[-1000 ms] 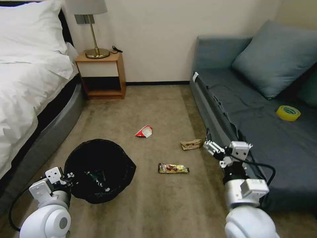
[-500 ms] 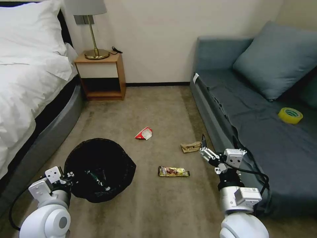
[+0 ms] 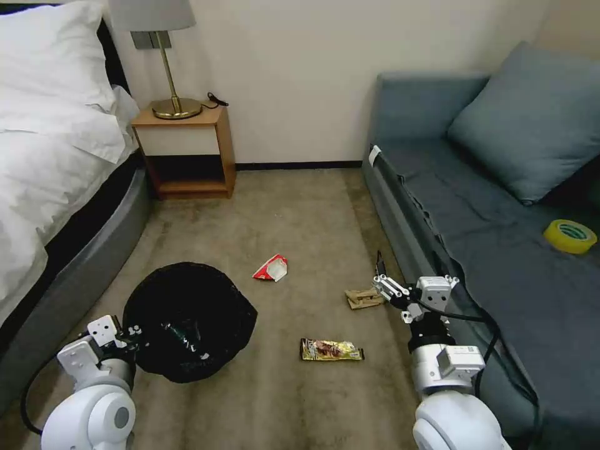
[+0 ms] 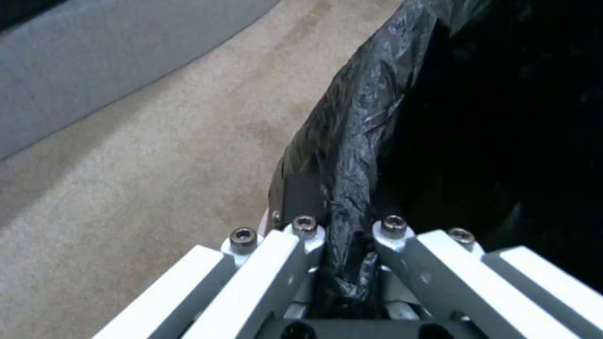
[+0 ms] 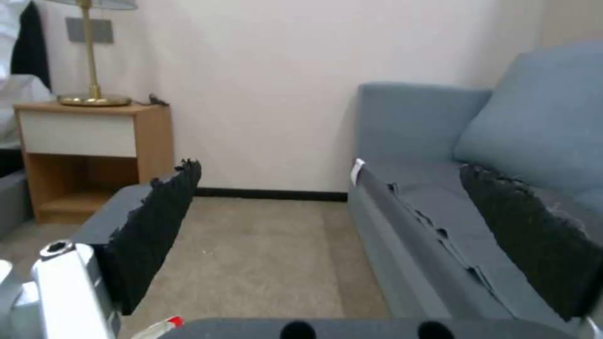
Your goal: Pick up the trash bin, then pick up the garbage on the floor and place it into the trash bin.
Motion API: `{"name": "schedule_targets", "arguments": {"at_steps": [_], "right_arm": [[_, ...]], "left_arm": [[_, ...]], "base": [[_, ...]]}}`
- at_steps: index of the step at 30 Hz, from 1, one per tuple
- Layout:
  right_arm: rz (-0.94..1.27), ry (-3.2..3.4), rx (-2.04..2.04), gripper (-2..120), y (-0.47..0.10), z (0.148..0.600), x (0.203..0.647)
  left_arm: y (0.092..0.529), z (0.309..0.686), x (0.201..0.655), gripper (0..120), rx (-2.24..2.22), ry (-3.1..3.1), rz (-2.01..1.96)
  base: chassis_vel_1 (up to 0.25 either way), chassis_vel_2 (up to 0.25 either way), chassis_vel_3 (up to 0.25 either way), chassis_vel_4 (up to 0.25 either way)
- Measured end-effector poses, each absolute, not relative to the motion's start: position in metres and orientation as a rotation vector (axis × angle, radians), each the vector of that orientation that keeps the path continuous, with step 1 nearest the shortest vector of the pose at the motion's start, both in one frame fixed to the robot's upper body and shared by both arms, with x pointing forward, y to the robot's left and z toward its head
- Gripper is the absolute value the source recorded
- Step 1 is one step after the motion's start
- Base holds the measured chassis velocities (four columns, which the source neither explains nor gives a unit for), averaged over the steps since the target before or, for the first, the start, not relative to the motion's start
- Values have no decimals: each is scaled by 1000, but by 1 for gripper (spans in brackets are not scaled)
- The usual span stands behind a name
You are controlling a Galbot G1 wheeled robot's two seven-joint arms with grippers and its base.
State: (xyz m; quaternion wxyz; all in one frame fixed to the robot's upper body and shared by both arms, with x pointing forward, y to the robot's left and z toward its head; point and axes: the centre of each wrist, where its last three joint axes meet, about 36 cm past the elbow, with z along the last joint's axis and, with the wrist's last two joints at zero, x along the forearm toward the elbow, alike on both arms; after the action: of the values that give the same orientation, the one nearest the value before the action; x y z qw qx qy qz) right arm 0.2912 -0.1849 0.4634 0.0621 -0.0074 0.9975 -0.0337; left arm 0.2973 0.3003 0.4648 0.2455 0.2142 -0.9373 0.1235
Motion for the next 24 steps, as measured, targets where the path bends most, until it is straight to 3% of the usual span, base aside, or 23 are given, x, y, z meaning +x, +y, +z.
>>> {"name": "schedule_targets", "arguments": {"at_steps": [6, 10, 14, 15, 19, 24], "right_arm": [[-134, 3032, -67, 100, -185, 454, 301], [-302, 2973, -162, 100, -202, 440, 320], [-730, 2907, -339, 100, -241, 407, 361], [-730, 2907, -339, 100, -241, 407, 361], [-1213, 2786, -631, 100, -278, 380, 393], [-1484, 2680, -876, 100, -286, 351, 407]], "left_arm": [[302, 461, 299, 3, 591, -2550, 339], [304, 460, 299, 3, 595, -2548, 337], [302, 458, 298, 3, 596, -2546, 344], [302, 458, 298, 3, 596, -2546, 344], [301, 457, 297, 3, 596, -2544, 343], [302, 457, 295, 3, 602, -2542, 341]], "base": [[0, 0, 0, 0], [0, 0, 0, 0], [0, 0, 0, 0], [0, 0, 0, 0], [0, 0, 0, 0], [0, 0, 0, 0]]}}
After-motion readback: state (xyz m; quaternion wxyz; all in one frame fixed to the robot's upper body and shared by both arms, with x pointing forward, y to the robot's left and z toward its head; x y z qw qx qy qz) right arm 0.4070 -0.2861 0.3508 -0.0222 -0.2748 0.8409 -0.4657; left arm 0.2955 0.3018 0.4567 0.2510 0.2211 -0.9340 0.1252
